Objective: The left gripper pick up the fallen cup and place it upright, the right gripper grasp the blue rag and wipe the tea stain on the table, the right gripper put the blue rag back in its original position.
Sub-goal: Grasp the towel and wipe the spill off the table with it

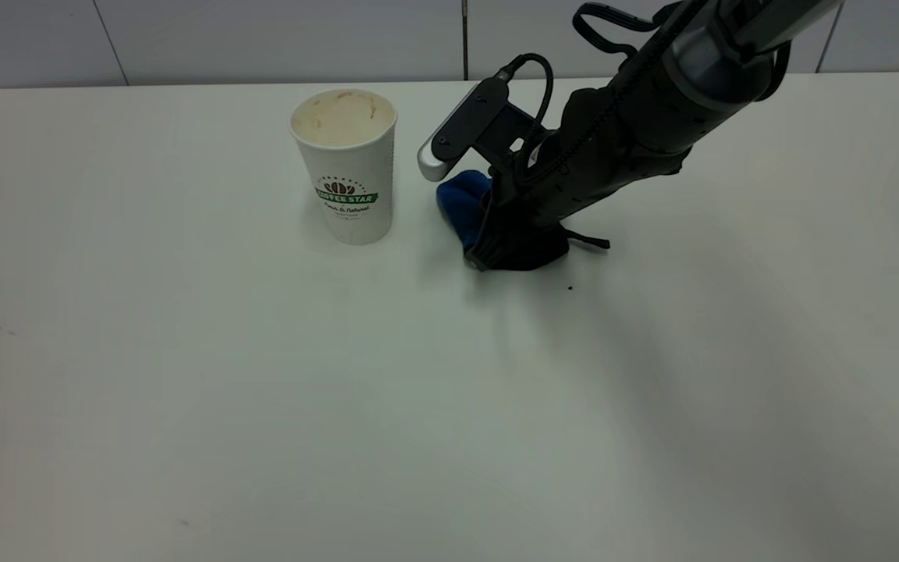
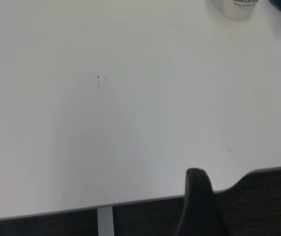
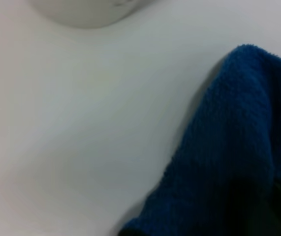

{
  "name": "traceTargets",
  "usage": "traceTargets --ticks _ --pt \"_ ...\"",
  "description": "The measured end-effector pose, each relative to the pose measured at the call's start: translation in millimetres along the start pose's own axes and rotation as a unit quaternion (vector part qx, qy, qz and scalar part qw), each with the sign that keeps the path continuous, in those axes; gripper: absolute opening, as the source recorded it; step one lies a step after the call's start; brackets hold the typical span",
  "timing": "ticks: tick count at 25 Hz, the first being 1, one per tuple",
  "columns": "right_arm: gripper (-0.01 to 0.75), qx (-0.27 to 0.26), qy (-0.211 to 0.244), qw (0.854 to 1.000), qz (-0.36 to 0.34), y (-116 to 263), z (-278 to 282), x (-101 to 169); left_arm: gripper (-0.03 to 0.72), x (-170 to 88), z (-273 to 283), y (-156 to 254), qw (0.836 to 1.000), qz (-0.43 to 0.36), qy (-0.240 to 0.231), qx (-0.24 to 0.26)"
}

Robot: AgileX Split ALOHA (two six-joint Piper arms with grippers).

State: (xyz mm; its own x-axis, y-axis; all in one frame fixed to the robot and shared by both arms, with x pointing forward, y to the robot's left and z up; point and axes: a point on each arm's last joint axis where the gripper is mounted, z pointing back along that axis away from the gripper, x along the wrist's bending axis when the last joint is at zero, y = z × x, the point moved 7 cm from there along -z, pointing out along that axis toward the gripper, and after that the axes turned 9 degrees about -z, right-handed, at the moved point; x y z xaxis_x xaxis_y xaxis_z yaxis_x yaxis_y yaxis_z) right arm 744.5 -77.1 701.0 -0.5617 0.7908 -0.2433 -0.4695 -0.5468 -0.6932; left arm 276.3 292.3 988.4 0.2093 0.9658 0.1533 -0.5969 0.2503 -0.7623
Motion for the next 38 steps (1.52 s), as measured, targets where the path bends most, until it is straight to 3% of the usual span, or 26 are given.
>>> traceTargets --ticks 8,14,18,23,30,34,36,38 --pt "0.051 0.001 0.036 0.999 -0.031 14 -8 -50 0.525 0 0 0 1.000 0.000 0.000 0.000" --pt "0.051 0.065 0.038 0.995 -0.072 43 0 -92 0.525 0 0 0 1.000 0.000 0.000 0.000" --pt "0.051 0.126 0.017 0.987 -0.101 58 15 -107 0.525 0 0 0 1.000 0.000 0.000 0.000" --pt "0.051 0.202 -0.003 0.966 -0.162 79 38 -123 0.525 0 0 0 1.000 0.000 0.000 0.000" --pt "0.051 0.302 -0.011 0.917 -0.258 116 71 -140 0.525 0 0 0 1.000 0.000 0.000 0.000" --pt "0.103 0.316 -0.007 0.908 -0.275 115 77 -140 0.525 0 0 0 1.000 0.000 0.000 0.000" --pt "0.174 0.329 -0.013 0.904 -0.274 112 85 -136 0.525 0 0 0 1.000 0.000 0.000 0.000" --pt "0.293 0.338 -0.017 0.900 -0.274 98 99 -135 0.525 0 0 0 1.000 0.000 0.000 0.000"
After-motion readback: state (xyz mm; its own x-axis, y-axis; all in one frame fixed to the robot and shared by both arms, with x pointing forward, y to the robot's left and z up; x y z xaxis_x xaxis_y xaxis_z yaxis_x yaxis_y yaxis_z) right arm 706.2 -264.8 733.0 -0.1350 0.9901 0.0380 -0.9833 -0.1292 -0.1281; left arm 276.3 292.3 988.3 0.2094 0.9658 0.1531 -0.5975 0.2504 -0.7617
